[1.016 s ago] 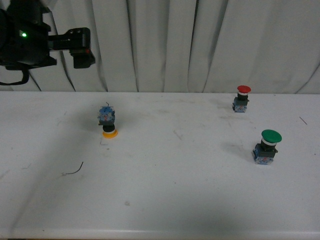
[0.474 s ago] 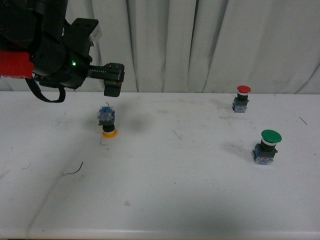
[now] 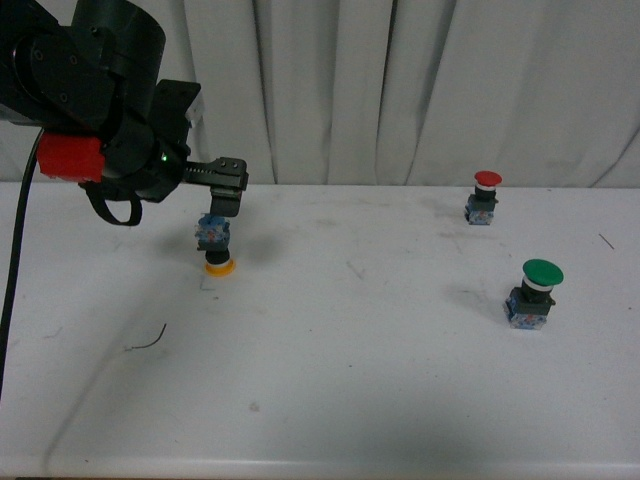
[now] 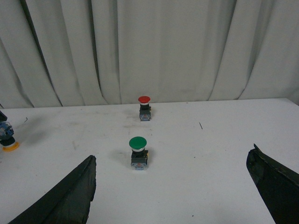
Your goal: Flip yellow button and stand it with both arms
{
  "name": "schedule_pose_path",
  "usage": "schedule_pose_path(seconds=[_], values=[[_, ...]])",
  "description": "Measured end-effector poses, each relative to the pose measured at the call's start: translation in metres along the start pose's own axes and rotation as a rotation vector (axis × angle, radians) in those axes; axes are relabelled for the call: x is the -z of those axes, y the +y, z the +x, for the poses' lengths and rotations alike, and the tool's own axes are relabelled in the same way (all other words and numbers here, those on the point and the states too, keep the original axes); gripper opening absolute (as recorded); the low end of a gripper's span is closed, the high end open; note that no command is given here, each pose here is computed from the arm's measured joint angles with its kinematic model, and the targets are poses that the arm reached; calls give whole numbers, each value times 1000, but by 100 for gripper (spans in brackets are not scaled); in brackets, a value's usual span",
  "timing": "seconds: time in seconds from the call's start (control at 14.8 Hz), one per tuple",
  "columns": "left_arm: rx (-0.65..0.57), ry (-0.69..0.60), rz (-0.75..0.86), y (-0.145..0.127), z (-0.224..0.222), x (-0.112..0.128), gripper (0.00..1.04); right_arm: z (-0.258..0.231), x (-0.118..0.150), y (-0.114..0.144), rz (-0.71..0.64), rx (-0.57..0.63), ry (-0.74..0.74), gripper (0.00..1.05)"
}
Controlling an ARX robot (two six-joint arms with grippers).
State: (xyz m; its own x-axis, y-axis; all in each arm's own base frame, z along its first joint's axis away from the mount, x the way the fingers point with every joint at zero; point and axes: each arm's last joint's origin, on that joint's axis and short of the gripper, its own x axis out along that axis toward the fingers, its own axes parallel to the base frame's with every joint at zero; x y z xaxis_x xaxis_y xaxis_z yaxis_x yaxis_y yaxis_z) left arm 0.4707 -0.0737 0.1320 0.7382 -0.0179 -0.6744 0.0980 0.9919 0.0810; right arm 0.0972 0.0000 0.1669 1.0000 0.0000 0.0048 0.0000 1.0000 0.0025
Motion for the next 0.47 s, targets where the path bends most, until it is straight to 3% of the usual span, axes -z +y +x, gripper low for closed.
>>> schedule_pose_path(seconds=[0.47], values=[[36, 32, -54, -11, 6, -1, 98, 0, 0, 0, 0, 0, 0, 98]])
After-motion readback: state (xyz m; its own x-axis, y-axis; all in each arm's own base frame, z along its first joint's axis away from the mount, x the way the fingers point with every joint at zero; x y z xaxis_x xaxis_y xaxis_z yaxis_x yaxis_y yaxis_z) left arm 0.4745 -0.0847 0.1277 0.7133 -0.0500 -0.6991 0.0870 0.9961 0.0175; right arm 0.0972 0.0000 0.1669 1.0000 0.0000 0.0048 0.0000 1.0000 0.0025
